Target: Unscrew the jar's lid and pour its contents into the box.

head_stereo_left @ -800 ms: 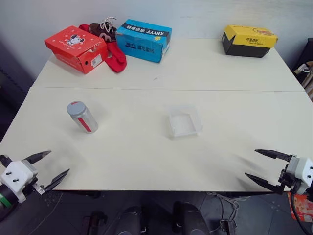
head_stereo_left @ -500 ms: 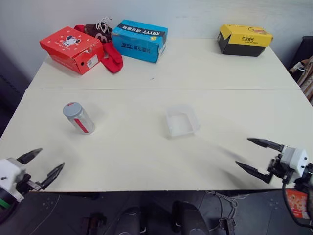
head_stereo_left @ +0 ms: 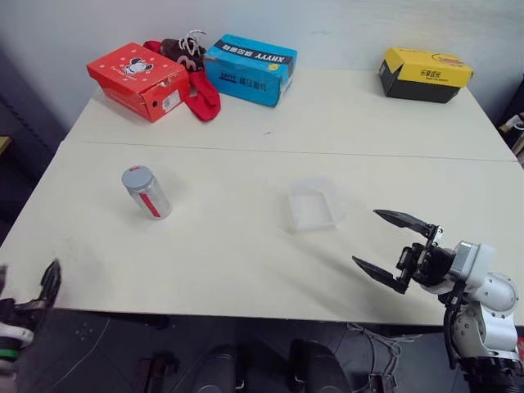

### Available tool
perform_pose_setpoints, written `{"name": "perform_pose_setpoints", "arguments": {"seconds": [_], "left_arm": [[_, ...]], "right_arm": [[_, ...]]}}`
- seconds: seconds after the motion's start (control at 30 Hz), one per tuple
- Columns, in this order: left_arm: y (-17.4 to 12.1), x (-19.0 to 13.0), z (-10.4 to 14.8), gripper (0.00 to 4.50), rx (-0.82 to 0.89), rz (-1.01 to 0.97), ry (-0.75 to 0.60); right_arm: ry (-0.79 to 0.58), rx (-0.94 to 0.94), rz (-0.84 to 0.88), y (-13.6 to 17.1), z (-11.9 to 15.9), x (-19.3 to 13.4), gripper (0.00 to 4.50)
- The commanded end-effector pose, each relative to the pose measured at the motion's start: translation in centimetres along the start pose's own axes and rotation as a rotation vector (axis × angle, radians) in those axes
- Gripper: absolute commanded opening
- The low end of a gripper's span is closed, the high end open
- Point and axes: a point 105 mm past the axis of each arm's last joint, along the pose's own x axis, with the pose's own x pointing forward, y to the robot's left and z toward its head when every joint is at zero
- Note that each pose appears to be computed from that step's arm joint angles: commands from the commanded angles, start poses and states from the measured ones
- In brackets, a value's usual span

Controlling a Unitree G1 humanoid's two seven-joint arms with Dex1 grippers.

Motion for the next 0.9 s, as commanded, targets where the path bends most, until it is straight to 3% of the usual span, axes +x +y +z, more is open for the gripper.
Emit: {"name": "perform_pose_setpoints", "arguments": {"seconds": [0.03, 0.17, 0.43, 0.63, 0.9], "left_arm": [[-3.4, 0.7, 2.1, 4.47, 0.032, -0.012, -0.074], [-7.8, 1.4, 1.8, 4.47, 0.041, -0.027, -0.052], [-11.7, 4.3, 1.7, 4.47, -0.015, 0.034, -0.079], [-13.3, 6.9, 1.7, 4.47, -0.007, 0.059, -0.101], [-13.0, 9.9, 1.9, 4.47, 0.02, 0.107, -0.145]], "right_arm": [[0.004, 0.012, -0.008, -0.4, -0.1, -0.6, 4.5], [0.017, 0.016, -0.024, -0.5, -0.8, -1.2, 4.5], [0.023, 0.031, -0.034, -0.4, -1.6, -1.9, 4.5], [0.029, 0.032, -0.047, -0.3, -1.6, -2.4, 4.5], [0.036, 0.022, -0.074, 0.4, -1.2, -2.5, 4.5]]}}
